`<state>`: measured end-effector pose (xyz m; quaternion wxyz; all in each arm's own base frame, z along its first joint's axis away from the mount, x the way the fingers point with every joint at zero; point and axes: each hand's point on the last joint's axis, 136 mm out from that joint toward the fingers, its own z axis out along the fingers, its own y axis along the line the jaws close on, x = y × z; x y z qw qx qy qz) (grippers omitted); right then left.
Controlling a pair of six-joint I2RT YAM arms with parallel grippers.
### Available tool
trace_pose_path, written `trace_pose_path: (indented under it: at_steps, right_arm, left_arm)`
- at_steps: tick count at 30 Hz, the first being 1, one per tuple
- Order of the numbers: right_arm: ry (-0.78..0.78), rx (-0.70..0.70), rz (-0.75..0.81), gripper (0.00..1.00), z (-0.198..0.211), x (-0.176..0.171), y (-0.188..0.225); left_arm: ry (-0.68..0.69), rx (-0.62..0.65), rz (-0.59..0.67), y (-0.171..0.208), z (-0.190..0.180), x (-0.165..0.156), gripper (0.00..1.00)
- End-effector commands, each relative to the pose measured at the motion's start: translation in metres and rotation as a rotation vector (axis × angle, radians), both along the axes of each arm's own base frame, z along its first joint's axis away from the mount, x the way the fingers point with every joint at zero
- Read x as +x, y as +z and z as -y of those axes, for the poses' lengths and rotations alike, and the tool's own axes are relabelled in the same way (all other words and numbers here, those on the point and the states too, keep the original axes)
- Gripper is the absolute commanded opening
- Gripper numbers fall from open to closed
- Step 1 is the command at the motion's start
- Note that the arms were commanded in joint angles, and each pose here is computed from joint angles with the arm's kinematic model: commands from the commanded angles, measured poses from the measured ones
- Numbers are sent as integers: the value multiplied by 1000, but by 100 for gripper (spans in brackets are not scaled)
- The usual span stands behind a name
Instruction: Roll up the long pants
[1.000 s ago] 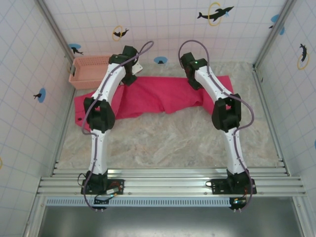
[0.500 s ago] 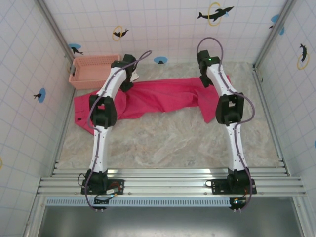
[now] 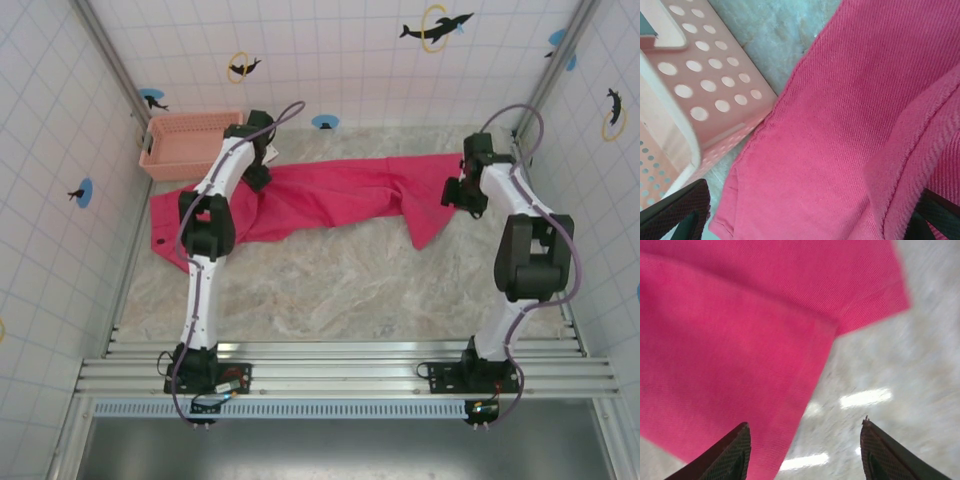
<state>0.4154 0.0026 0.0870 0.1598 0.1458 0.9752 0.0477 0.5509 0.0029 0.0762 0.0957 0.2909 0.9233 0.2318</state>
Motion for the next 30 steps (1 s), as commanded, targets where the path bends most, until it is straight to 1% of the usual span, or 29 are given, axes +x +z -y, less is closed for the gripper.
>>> trace_pose_path:
  at_steps: [1, 2, 3, 7, 11, 15, 17, 20, 25, 27, 30]
  right_arm:
    - [-171, 235, 98, 59, -30, 8, -17]
    - [-207, 276, 109, 58, -34, 5, -23]
    - [-235, 293, 104, 58, -36, 0, -30]
    - [-288, 271, 130, 59, -34, -3, -40]
    - [-303, 294, 176, 57, -36, 6, -39]
    - [-327, 327, 175, 56, -37, 10, -44]
    - [-341, 352, 167, 54, -38, 10, -50]
    - [-373, 343, 135, 54, -35, 1, -56]
    - [-421, 323, 195, 55, -27, -18, -38]
    - [-437, 315, 218, 57, -24, -27, -28]
    - [-459, 342, 246, 60, -26, -39, -20]
  left_arm:
    - [25, -43, 62, 31, 1, -8, 98]
    - [22, -57, 100, 49, 2, -10, 97]
    - [19, -73, 107, 52, 4, -12, 97]
    - [26, -131, 128, 63, 11, -20, 98]
    - [24, -170, 136, 69, 17, -24, 97]
    - [22, -175, 152, 78, 18, -26, 98]
    - [20, -176, 157, 81, 17, -26, 98]
    - [17, -176, 161, 85, 17, -28, 97]
    - [9, -177, 181, 94, 17, -31, 97]
    - [9, -173, 182, 94, 15, -32, 97]
    - [5, -179, 175, 90, 17, -33, 97]
